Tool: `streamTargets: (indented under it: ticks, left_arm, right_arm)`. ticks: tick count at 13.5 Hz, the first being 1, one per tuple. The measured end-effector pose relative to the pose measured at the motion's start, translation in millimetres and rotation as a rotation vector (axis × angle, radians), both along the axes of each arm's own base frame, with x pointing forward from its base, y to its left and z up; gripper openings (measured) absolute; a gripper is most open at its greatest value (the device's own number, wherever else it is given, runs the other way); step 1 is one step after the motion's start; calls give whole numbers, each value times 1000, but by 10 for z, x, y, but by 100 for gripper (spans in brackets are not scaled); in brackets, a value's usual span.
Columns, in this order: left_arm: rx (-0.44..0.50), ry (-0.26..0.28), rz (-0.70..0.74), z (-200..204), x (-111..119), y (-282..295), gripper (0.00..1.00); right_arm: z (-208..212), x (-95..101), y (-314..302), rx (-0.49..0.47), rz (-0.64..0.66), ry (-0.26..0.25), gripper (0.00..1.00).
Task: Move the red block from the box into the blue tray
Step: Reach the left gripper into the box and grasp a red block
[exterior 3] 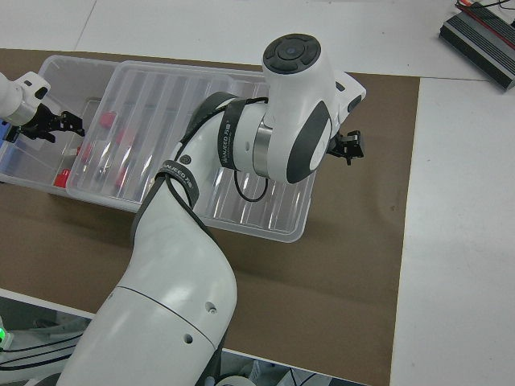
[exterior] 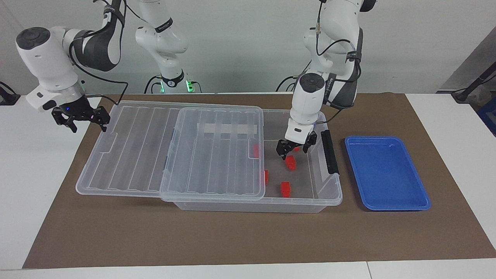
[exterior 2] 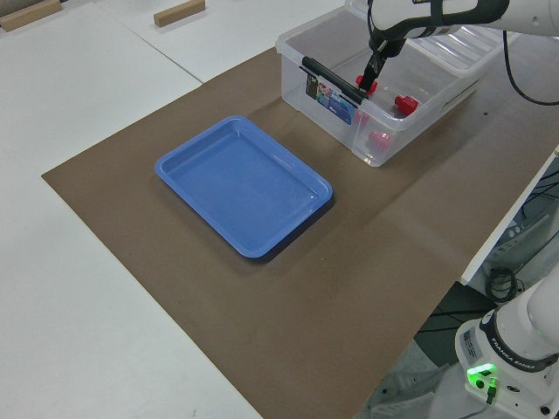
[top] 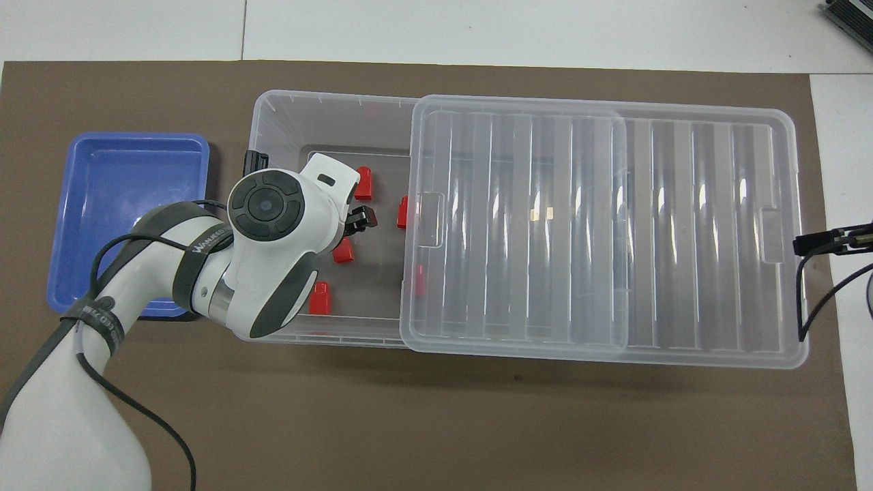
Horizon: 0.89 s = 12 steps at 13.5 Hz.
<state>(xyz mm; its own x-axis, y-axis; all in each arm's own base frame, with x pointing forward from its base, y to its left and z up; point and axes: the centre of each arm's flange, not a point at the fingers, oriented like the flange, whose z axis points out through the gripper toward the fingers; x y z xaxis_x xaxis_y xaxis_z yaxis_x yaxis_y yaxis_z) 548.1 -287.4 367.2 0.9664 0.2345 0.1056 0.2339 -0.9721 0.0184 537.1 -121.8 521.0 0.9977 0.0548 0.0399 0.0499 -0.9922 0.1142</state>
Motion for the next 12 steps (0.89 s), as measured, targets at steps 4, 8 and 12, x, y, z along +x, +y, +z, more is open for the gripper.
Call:
streamTargets:
  ticks: [4, 8, 12]
  left_arm:
    - [23, 16, -38, -392, 21, -50, 99]
    - [29, 19, -101, -554, -49, 4, 99]
    - [27, 18, -118, -637, -93, 24, 95]
  right_arm:
    - [558, 76, 737, 10, -123, -19, 100]
    - [1040, 98, 1260, 96, -255, -60, 100]
    - [1264, 150, 1215, 103, -283, -9, 100]
